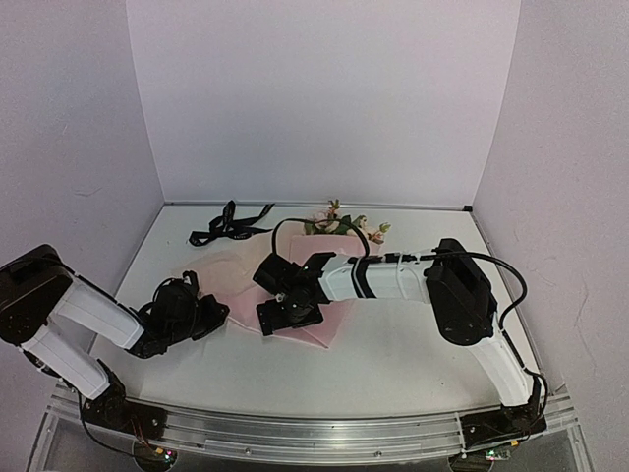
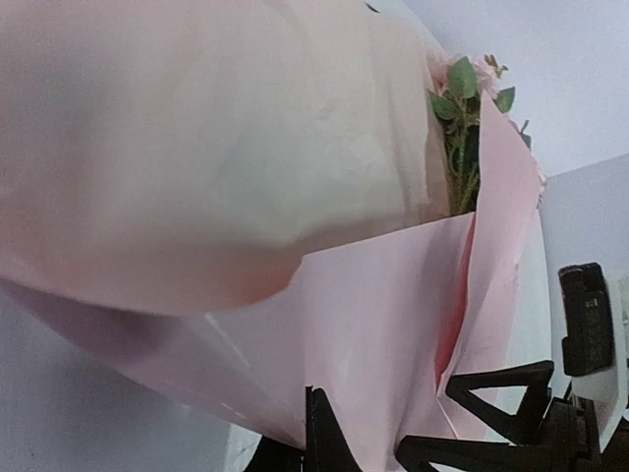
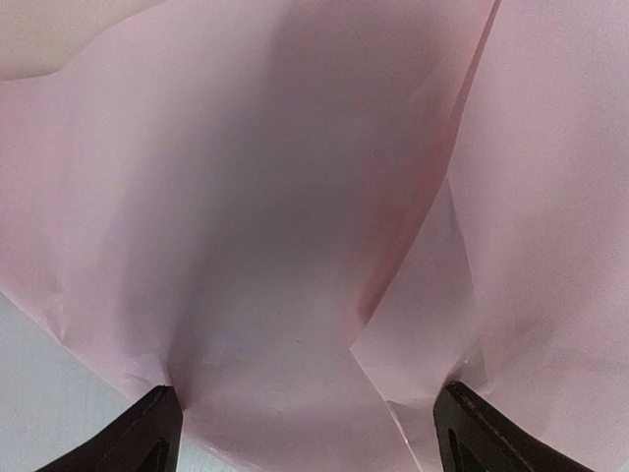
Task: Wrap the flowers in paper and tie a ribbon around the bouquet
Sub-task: Pick up the two-thirds-folded wrapping paper from the center of the board.
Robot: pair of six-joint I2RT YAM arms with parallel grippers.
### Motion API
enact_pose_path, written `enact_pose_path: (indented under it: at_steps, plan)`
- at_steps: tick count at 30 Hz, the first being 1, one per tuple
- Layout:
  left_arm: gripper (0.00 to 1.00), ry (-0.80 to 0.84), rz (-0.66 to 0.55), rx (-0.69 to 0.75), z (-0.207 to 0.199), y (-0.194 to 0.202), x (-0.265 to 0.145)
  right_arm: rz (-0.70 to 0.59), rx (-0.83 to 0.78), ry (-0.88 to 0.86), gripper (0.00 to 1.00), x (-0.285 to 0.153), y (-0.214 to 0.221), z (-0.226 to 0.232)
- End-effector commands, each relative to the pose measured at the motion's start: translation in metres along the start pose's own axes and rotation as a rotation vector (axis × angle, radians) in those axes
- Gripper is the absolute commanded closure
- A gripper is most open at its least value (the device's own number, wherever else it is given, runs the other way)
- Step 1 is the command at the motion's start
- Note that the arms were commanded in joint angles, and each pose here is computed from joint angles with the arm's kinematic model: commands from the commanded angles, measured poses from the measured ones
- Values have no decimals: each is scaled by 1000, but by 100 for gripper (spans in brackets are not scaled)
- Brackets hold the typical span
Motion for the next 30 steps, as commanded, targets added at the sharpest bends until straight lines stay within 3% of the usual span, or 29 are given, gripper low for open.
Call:
enact_pose_path:
  at_steps: [1, 7, 15, 24, 30]
  plan:
    - [100, 162, -89, 256, -66, -39, -8, 267, 9, 212, 9, 52, 71, -67]
    - [100, 246, -58, 400, -100, -38, -10, 226, 13, 183, 9, 37, 59, -62]
    - [100, 257, -59, 341, -94, -34, -18, 203, 13, 156, 5, 33, 49, -53]
    - [100, 453, -29, 397, -137, -32, -27, 243, 49, 164, 3, 51, 56, -56]
    - [100, 358, 3, 364, -115, -22, -19, 187, 35, 142, 3, 24, 41, -57]
Point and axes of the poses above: each gripper's point midway between its finger pads, its own x axis out along the fingers, its own z axis along the line the jaws close on, y = z × x, the point moved 2 cm from there along -x, back along the fingers, and after that the axes turned 15 degrees about x, right-handed, at the moved point
